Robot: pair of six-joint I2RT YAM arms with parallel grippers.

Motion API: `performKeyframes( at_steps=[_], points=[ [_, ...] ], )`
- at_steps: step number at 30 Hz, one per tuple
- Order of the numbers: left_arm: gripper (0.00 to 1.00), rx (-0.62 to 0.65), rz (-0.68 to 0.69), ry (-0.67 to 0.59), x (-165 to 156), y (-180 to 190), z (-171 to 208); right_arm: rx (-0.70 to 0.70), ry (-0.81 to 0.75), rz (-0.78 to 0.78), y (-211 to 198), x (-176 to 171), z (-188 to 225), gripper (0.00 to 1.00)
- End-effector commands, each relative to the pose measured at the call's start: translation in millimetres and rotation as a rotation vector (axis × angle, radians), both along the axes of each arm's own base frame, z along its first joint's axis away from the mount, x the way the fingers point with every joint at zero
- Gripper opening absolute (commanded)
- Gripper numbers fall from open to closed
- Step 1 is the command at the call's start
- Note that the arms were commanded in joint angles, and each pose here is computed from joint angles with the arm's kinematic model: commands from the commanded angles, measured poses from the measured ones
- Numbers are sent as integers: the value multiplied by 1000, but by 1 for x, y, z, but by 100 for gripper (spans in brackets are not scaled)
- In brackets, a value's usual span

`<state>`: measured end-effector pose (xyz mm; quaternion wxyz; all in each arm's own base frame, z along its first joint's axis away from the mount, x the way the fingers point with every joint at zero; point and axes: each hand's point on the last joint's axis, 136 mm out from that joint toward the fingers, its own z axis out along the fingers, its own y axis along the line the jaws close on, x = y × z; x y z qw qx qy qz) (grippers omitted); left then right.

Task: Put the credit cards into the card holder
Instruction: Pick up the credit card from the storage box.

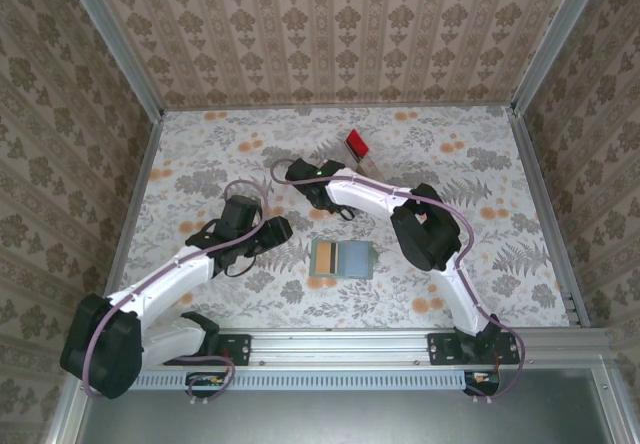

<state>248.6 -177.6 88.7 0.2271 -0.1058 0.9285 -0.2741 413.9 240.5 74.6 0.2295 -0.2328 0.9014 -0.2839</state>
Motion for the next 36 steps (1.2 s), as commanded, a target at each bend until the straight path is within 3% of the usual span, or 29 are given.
performKeyframes(
  at_steps=[1, 10, 18, 23, 36],
  points=[
    [71, -12, 12, 3, 3, 0, 1, -70, -63, -2, -13, 5, 17, 30],
    [71, -11, 12, 7, 2, 0, -1, -42, -69, -11, -16, 4, 26, 21],
    [71, -16, 7, 9, 3, -1, 0, -28, -76, -33, -24, 6, 32, 20],
    [71, -16, 8, 14, 1, -1, -2, 0, -49, -32, -23, 4, 28, 10],
    [71, -15, 6, 15, 2, -1, -2, 166, 6, -54, -14, -5, 40, 0]
  ],
)
